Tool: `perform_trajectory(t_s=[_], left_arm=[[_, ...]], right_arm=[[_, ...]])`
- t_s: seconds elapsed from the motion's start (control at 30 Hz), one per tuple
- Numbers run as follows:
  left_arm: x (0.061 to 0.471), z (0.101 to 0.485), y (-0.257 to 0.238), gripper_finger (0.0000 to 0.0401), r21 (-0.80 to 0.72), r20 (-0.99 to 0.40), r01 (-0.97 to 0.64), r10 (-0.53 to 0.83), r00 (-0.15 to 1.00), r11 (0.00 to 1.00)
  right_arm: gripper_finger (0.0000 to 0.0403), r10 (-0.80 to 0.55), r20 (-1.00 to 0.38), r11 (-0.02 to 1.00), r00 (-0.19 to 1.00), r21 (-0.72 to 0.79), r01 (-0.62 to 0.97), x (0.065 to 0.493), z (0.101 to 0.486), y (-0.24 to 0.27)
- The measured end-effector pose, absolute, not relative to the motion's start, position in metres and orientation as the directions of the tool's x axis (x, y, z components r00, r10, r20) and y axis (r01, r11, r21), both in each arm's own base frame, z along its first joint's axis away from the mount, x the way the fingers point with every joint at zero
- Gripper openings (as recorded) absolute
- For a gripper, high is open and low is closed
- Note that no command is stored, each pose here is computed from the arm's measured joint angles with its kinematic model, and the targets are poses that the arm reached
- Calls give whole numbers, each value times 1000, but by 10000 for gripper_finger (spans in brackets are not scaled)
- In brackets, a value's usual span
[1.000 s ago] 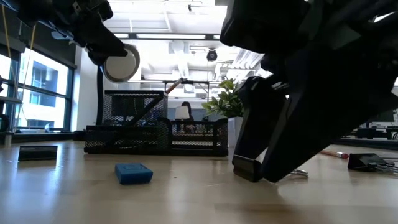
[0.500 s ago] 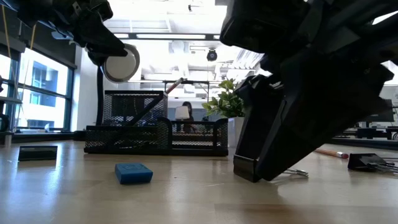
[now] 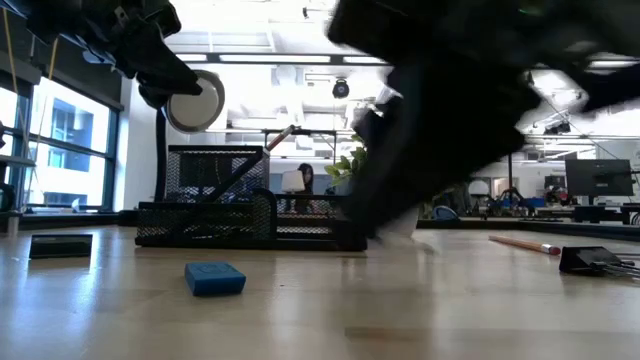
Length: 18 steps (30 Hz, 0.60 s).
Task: Pick and place office supplies into organizer
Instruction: Put the black binder clip into the black desk organizer
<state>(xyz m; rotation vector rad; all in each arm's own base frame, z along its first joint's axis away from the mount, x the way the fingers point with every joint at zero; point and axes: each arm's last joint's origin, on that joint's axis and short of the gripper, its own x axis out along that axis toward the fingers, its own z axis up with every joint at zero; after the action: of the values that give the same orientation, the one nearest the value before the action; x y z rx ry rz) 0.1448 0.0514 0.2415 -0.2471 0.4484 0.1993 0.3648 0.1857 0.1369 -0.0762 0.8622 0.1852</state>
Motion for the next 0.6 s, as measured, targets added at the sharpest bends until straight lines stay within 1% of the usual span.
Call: perform_trajectory(t_s=[0.13, 0.33, 0.43, 0.6], left_arm=[[145, 242, 51, 106, -193, -446, -243, 136, 885, 951], [145, 242, 51, 106, -197, -445, -245, 136, 885, 949], [145, 242, 51, 106, -197, -445, -245, 136, 885, 949], [145, 242, 51, 106, -196, -446, -245, 136, 885, 949]], right_arm=[[148, 76, -698, 980, 712, -77, -181, 387, 160, 176], [136, 4, -622, 969, 783, -192, -158, 416, 189, 147], [137, -28, -601, 968, 799, -215, -127, 427, 196, 127], [144, -39, -559, 975, 828, -203, -92, 440, 198, 99]])
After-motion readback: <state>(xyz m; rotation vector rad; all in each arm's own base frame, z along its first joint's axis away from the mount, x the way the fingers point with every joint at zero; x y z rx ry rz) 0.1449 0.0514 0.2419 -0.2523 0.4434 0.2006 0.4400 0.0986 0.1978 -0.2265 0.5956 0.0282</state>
